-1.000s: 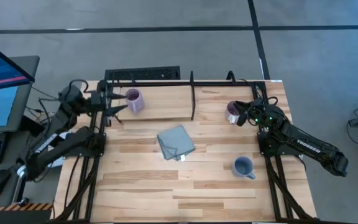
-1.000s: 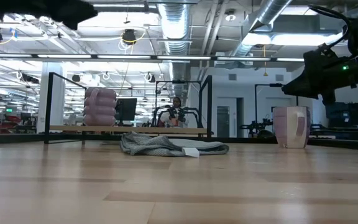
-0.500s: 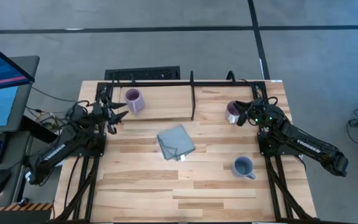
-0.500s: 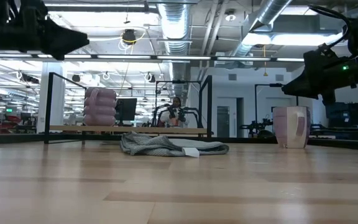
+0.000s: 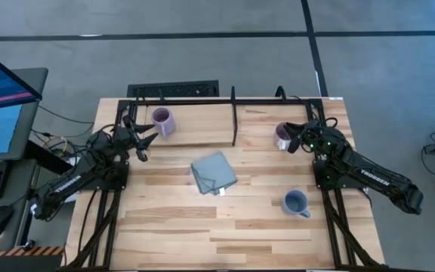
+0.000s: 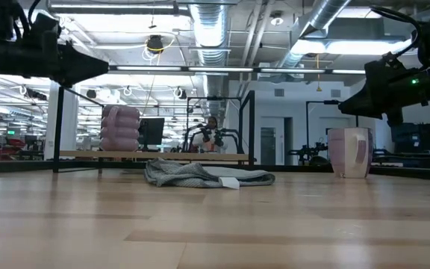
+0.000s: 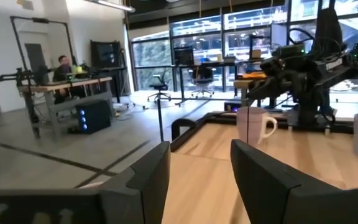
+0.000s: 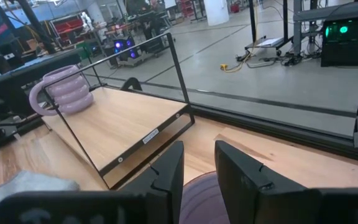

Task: Stack small to large cups/mugs on shelf
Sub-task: Put the violet patterned mug on the shelf

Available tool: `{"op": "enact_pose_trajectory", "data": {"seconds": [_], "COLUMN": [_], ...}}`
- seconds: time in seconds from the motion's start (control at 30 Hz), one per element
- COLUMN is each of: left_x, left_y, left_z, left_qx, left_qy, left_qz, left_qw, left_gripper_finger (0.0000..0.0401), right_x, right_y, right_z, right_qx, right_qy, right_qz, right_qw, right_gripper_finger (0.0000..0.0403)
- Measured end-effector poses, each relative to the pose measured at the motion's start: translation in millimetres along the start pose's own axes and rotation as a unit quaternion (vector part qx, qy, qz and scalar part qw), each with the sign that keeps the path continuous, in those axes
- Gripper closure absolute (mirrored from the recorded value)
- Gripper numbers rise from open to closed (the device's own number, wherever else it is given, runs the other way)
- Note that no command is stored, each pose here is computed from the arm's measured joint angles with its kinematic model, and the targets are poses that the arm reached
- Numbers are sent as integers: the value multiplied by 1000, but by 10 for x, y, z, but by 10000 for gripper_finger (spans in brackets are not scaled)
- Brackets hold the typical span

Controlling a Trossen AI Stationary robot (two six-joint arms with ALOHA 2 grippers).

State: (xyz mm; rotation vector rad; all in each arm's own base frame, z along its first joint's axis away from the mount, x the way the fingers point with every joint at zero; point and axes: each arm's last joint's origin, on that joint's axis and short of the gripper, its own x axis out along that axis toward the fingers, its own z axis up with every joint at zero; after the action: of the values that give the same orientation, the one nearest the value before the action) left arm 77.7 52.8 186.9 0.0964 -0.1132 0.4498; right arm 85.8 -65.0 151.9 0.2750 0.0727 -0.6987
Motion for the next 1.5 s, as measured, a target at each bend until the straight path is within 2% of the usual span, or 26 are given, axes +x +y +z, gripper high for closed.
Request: {"op": "enact_pose_trajectory", "data": {"seconds": [0.23,0.4,0.77,0.97,1.13,1.27,1.5], "left_x": [8,15,15,16,16,16,17], "left_y": [-25,-47,-63,-63,-64,-64,-64], "left_z": [-61,-110,-127,-134,-145,-148,-147], "left_qx": [1,12,22,19,41,42,39], "left_qy": [17,16,21,23,28,28,28], "left_qz": [9,-8,-28,-28,-30,-31,-30], "left_qw": [1000,1000,999,999,998,998,998], "left_gripper_finger": [239,239,239,239,239,239,239], "right_x": [0,-5,-78,-126,-192,-267,-479], "right_y": [0,5,86,152,193,223,270], "right_z": [0,19,365,508,673,807,1041], "right_qx": [3,4,-9,-55,-59,-79,-86], "right_qy": [0,1,-63,-75,-89,-80,-26], "right_qz": [0,0,17,74,82,81,74], "right_qw": [1000,1000,998,993,991,990,993], "right_gripper_finger": [289,289,289,289,289,289,289]}}
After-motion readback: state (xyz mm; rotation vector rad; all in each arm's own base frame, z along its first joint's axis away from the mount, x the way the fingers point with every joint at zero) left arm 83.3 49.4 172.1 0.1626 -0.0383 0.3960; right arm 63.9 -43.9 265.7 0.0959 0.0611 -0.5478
